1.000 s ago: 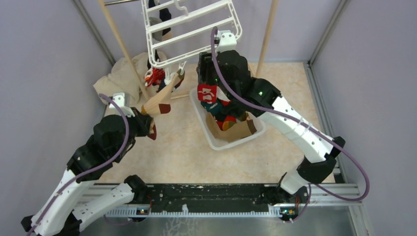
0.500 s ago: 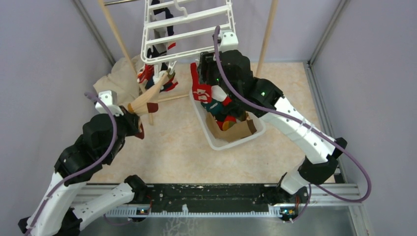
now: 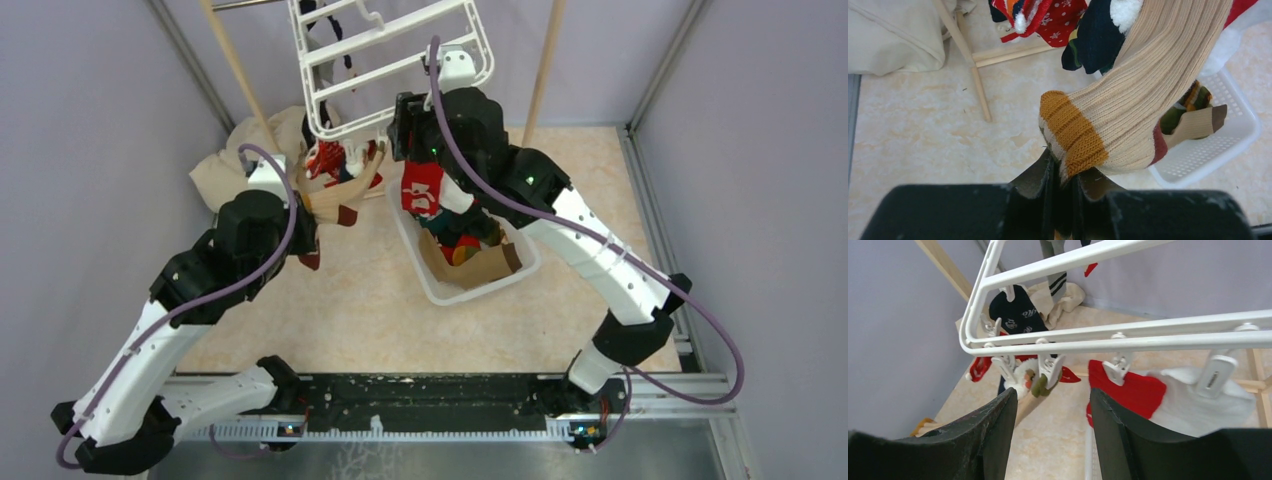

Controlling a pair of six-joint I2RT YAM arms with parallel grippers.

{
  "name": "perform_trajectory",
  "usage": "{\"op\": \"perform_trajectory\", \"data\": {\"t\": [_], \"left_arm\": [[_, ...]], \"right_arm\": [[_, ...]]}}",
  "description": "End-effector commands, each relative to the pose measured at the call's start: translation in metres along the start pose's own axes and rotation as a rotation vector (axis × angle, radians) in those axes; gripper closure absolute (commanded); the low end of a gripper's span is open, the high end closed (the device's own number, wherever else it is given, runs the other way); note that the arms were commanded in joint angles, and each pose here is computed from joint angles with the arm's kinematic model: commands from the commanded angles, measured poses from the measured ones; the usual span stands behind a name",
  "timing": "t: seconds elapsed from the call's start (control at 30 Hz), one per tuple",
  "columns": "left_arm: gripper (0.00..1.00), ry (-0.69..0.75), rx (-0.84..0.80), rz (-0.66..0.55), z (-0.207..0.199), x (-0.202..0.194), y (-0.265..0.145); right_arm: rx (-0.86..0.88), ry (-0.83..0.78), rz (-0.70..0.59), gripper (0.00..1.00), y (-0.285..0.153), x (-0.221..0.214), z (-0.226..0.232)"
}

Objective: Remove the socks clipped to the hanger
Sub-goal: Remove the sock from the hanger.

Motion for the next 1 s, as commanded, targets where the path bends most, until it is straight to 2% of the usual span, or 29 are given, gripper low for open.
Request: {"op": "perform_trajectory", "data": {"t": [0.0,0.37,0.97], "left_arm": [[0.82,-0.020,-0.067,-0.024,-0.007,0.007,-0.005],[0.83,-0.020,-0.101,-0.014,-0.012,-0.002,-0.002],[0.83,-0.038,-0.151,-0.009,-0.022,-0.013,0.002]], "right_arm": [[0.029,0.003,0.005,0.44,0.003,0.003,0.016],[-0.057,-0.027,0.044,0.41,0.018,-0.019,0.014],[-0.190,-0.065,0.002,0.39,0.039,-0.022,0.000]]}}
Point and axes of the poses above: each gripper's point midway between its finger pads, its own y axis out along the fingers, its own z axis along the line the jaws close on, x = y × z, the point moved 2 cm from there along -y, back along the fingers, and after that the axes turned 10 degrees about y, right-handed, at the moved point
